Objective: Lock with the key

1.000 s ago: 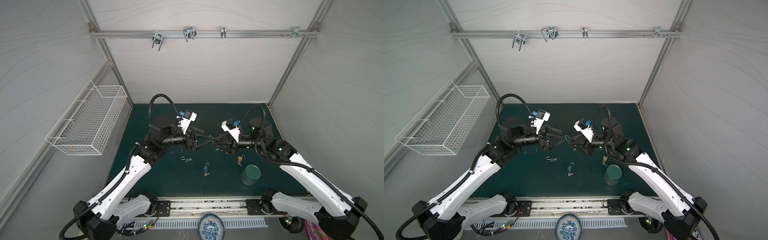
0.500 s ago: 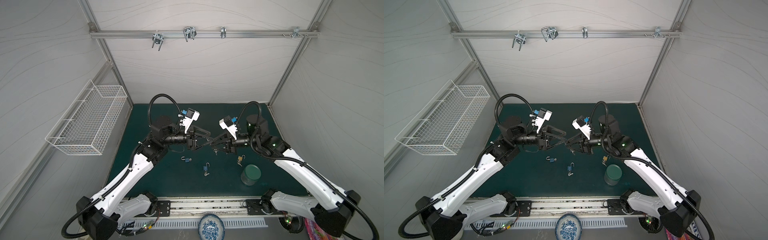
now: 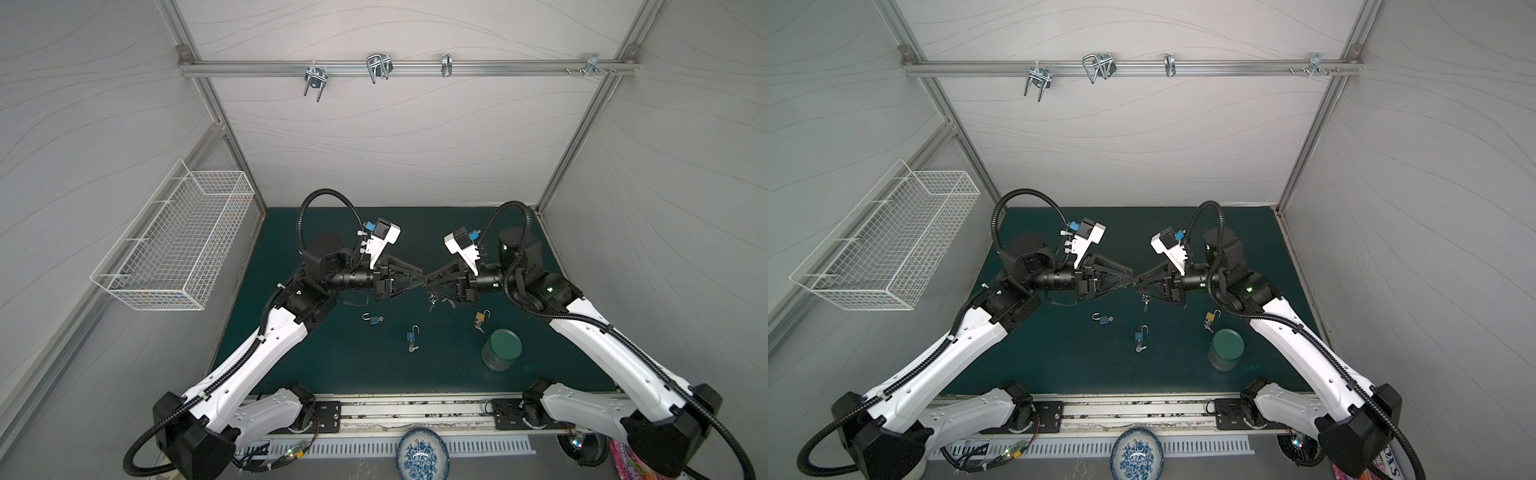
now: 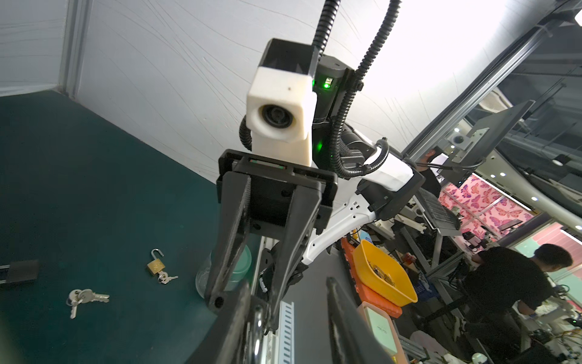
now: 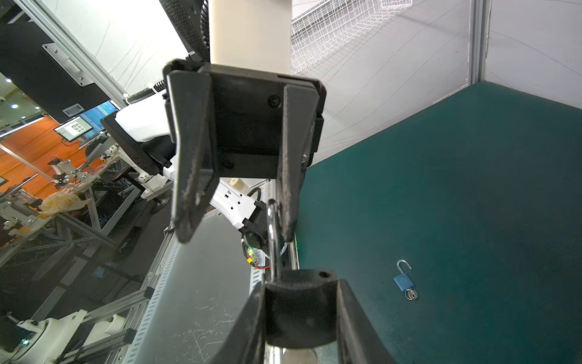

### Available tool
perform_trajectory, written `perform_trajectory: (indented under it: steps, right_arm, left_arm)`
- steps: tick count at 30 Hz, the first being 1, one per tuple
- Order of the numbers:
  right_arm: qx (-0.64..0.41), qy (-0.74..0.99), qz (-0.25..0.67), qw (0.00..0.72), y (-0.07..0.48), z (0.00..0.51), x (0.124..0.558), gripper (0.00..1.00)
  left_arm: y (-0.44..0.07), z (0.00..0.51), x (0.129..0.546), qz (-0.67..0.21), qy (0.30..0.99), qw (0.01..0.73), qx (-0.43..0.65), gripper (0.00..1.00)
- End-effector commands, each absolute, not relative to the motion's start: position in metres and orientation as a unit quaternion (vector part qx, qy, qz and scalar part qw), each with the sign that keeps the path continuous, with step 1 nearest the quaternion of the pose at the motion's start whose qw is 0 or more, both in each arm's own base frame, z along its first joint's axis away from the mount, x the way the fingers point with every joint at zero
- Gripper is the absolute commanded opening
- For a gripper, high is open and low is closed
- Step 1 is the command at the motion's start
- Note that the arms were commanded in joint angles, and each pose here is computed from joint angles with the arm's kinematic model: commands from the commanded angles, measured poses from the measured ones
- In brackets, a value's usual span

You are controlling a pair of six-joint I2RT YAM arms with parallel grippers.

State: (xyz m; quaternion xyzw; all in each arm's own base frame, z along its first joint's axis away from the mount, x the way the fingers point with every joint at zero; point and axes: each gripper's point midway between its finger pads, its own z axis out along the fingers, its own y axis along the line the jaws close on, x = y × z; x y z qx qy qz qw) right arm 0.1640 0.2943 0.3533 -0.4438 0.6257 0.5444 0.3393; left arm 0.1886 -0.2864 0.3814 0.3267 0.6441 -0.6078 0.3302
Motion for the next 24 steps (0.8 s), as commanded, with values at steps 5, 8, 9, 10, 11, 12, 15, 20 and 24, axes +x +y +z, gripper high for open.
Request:
perform_trajectory:
  steps: [5, 8, 9, 10, 11, 12, 15, 20, 24]
  right_arm:
    - [-0.457, 0.601, 0.544, 0.365, 0.288, 0.369, 0.156, 0.0]
    - [-0.458, 0.603, 0.542, 0.365, 0.288, 0.368, 0.157, 0.0]
    - [-0.458, 0.605, 0.542, 0.362, 0.288, 0.367, 0.157, 0.0]
    - [-0.457, 0.606, 0.542, 0.361, 0.288, 0.366, 0.157, 0.0]
    - [-0.456, 0.607, 0.541, 0.361, 0.287, 0.366, 0.158, 0.0]
    - [-0.456, 0.607, 0.541, 0.361, 0.287, 0.366, 0.158, 0.0]
    - [-0.458, 0.609, 0.537, 0.362, 0.287, 0.365, 0.158, 0.0]
    - [-0.458, 0.612, 0.533, 0.362, 0.287, 0.363, 0.159, 0.0]
    - [-0.459, 0.611, 0.534, 0.362, 0.287, 0.364, 0.159, 0.0]
  left_arm:
    - [-0.288, 0.38, 0.196, -0.59, 0.652, 0.345, 0.329, 0.24]
    - [-0.288, 0.378, 0.198, -0.588, 0.656, 0.346, 0.325, 0.16]
    - [-0.288, 0.379, 0.198, -0.588, 0.655, 0.347, 0.324, 0.14]
    - [-0.288, 0.38, 0.198, -0.589, 0.654, 0.347, 0.324, 0.13]
    - [-0.287, 0.381, 0.198, -0.588, 0.654, 0.348, 0.324, 0.13]
    - [-0.287, 0.382, 0.198, -0.589, 0.654, 0.349, 0.322, 0.13]
    - [-0.286, 0.386, 0.195, -0.59, 0.65, 0.352, 0.325, 0.18]
    - [-0.284, 0.388, 0.194, -0.59, 0.648, 0.356, 0.325, 0.18]
    - [-0.284, 0.389, 0.193, -0.591, 0.648, 0.355, 0.323, 0.17]
